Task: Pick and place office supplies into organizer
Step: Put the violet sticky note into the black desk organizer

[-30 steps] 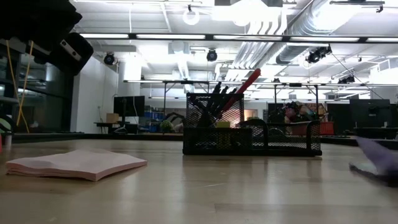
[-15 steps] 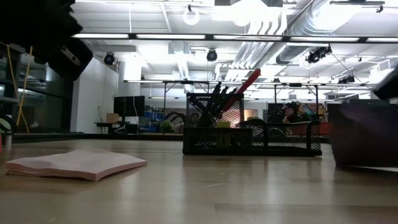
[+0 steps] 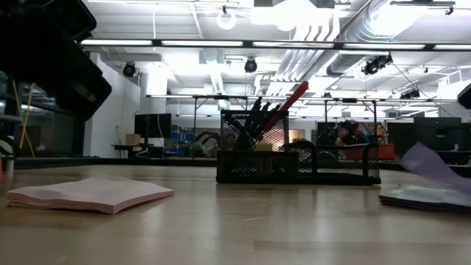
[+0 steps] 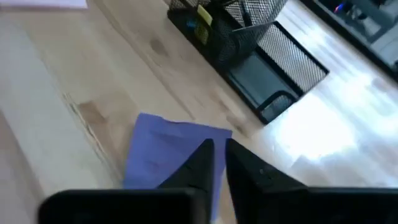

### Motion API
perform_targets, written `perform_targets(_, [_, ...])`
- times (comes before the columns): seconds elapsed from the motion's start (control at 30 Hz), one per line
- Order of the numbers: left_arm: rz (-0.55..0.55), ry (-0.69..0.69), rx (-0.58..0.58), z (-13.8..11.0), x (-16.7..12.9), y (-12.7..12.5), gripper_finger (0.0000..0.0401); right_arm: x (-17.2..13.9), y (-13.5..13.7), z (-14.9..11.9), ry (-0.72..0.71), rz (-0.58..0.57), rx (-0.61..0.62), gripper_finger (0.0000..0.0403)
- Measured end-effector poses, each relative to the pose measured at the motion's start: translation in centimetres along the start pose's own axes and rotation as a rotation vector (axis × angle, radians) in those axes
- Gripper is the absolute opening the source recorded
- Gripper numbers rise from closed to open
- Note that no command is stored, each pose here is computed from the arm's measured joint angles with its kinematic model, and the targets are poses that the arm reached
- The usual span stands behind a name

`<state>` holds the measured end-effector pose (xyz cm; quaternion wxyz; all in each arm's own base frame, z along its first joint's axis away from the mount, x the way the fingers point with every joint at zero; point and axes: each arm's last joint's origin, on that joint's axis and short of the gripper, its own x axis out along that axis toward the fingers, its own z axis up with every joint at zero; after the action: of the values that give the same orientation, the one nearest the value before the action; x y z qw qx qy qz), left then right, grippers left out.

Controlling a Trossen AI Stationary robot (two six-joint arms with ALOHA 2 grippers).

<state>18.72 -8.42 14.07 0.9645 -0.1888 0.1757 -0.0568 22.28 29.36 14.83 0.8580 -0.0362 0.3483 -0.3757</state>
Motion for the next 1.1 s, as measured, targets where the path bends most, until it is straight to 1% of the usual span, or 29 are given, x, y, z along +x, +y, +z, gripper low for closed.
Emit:
perform_targets(0.13, [-0.007,-0.014,-0.002,-0.2,0.5,0.0,0.0028,-0.9,0.1,-0.6,-0.041,0.046,0.103,0.0098])
perform_targets(0.23, [-0.016,-0.028,-0.006,-0.3,0.7,-0.1,0.0028,-0.9,0.3,-0.7,-0.004,0.058,0.170,0.0159])
perform_targets(0.33, [-0.029,-0.051,-0.013,-0.1,0.7,-0.2,0.0028,-0.5,0.7,-0.4,0.000,0.069,0.205,0.0213])
perform_targets(0.4, [-0.035,-0.062,-0.015,0.0,0.7,-0.2,0.0028,0.0,0.8,0.0,0.004,0.061,0.228,0.0241])
perform_targets(0.47, [-0.040,-0.071,-0.017,0.1,0.7,-0.3,0.0028,0.9,1.0,0.5,0.045,0.044,0.241,0.0259])
perform_targets(0.53, [-0.041,-0.072,-0.017,0.1,0.7,-0.3,0.0028,1.8,1.3,0.8,0.109,0.040,0.213,0.0270])
perform_targets(0.6, [-0.041,-0.073,-0.017,0.1,0.7,-0.3,0.0028,2.7,1.6,0.9,0.141,0.050,0.202,0.0276])
perform_targets(0.67, [-0.041,-0.072,-0.017,0.1,0.7,-0.3,0.0028,3.5,2.0,0.8,0.167,0.075,0.167,0.0277])
perform_targets(0.73, [-0.041,-0.072,-0.017,0.1,0.7,-0.3,0.0028,4.0,2.0,0.9,0.195,0.069,0.120,0.0276])
perform_targets(0.9, [-0.049,-0.067,-0.018,0.1,0.7,-0.3,0.0028,4.1,2.0,1.0,0.160,0.074,0.122,0.0269])
perform_targets(1.0, [-0.053,-0.065,-0.017,0.1,0.7,-0.3,0.0028,4.5,1.7,0.1,0.213,0.060,0.107,0.0268])
perform_targets(1.1, [-0.052,-0.065,-0.017,0.1,0.7,-0.3,0.0028,4.7,1.7,-1.0,0.178,0.085,0.124,0.0268])
